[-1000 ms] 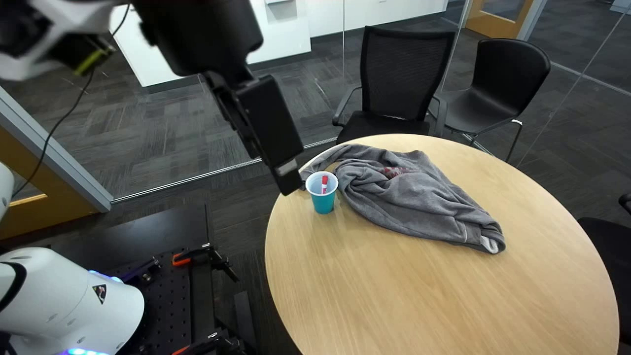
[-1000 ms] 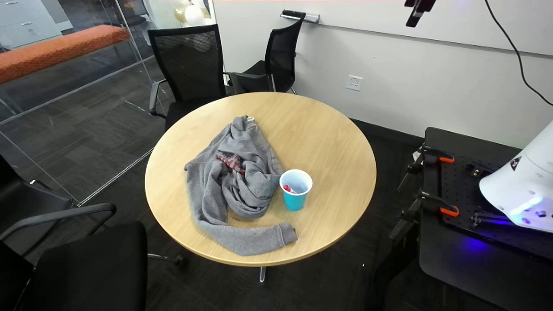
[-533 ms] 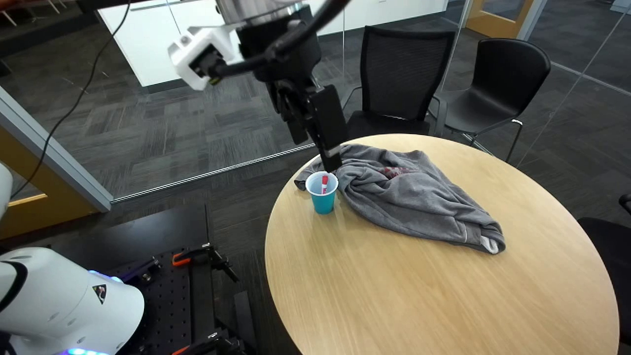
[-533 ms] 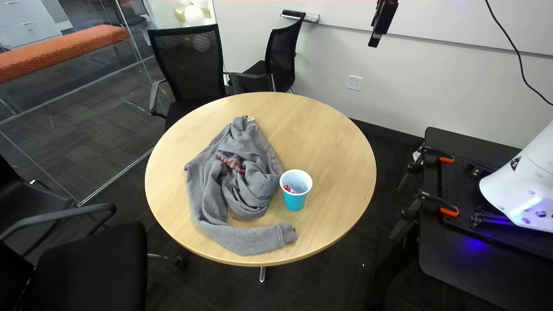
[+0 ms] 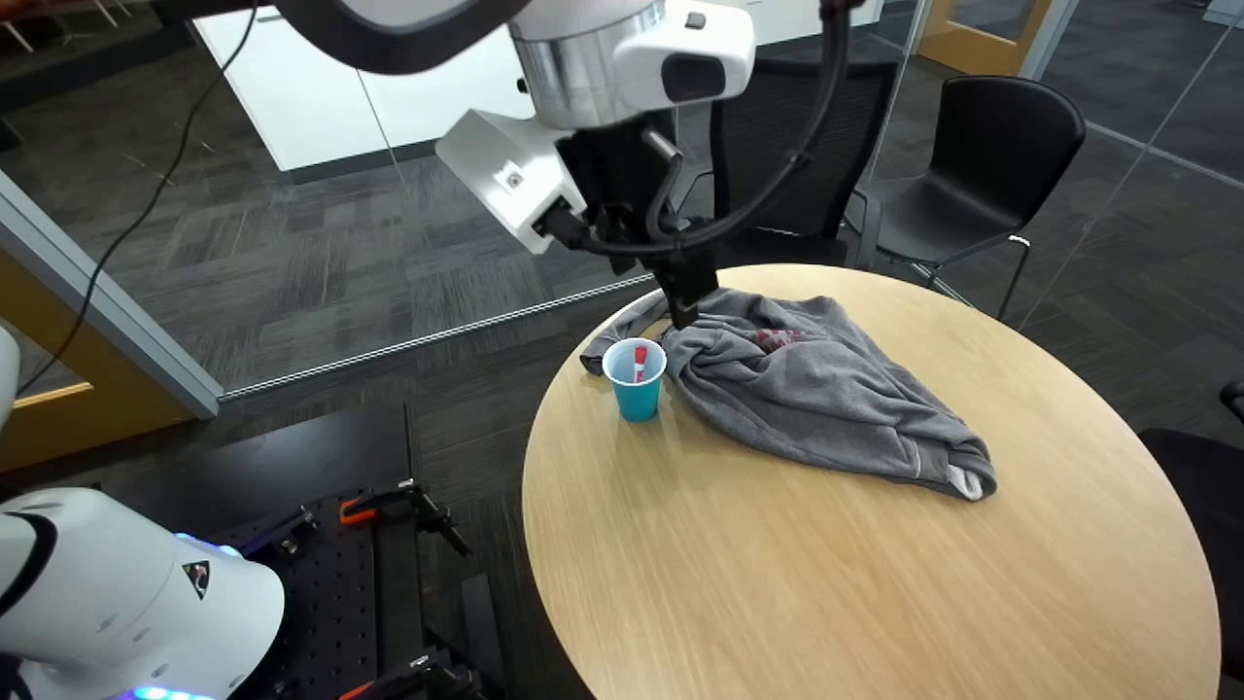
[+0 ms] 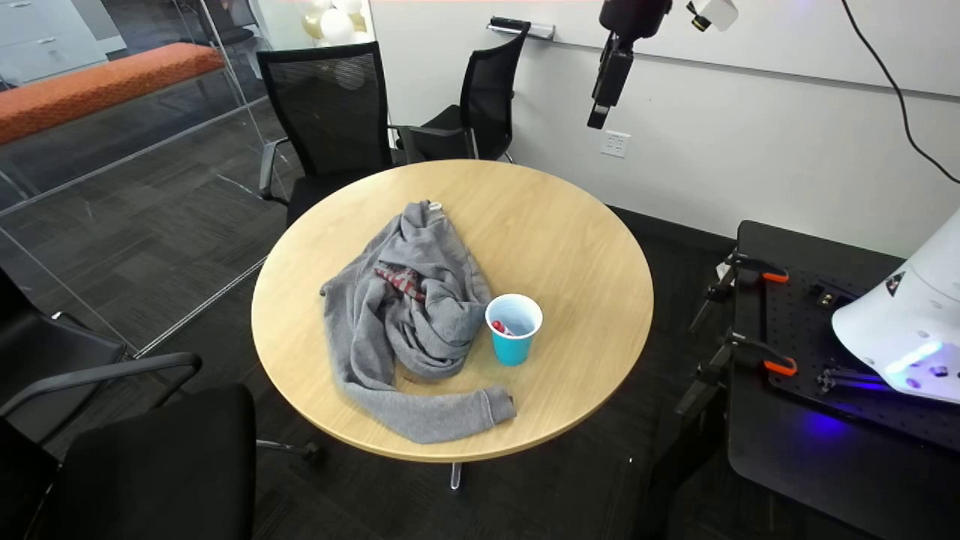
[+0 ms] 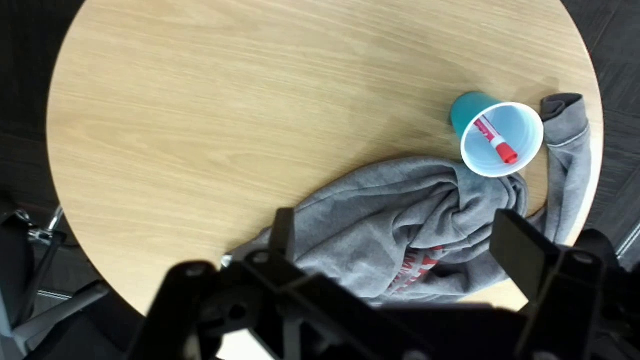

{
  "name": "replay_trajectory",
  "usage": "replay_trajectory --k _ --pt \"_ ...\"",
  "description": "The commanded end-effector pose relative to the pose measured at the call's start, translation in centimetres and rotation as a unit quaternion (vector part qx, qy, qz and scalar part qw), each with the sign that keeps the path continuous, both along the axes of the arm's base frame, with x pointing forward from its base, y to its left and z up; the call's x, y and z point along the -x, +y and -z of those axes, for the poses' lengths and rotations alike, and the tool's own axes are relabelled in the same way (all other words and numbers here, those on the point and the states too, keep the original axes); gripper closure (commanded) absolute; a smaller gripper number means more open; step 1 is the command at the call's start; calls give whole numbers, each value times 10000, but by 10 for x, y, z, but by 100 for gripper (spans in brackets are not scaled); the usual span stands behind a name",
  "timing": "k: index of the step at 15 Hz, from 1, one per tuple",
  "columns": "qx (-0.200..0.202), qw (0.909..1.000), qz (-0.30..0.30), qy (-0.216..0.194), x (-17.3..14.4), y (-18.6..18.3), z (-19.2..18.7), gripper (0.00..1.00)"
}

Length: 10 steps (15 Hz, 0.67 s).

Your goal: Remove the marker from the cup

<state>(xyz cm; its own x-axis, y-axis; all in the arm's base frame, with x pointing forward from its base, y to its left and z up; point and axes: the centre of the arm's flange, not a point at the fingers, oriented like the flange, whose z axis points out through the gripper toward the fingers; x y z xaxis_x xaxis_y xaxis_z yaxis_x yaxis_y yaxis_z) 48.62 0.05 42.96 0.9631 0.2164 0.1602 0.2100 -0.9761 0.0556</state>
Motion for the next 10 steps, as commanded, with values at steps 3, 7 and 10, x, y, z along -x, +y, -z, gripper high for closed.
replay_trajectory --k 3,7,10 --pt "-363 9935 -1044 -255 -28 -9 24 0" --pt "-614 9763 -2031 -435 -36 -10 37 0" --pt "-951 9583 -2625 -608 -42 -9 43 0"
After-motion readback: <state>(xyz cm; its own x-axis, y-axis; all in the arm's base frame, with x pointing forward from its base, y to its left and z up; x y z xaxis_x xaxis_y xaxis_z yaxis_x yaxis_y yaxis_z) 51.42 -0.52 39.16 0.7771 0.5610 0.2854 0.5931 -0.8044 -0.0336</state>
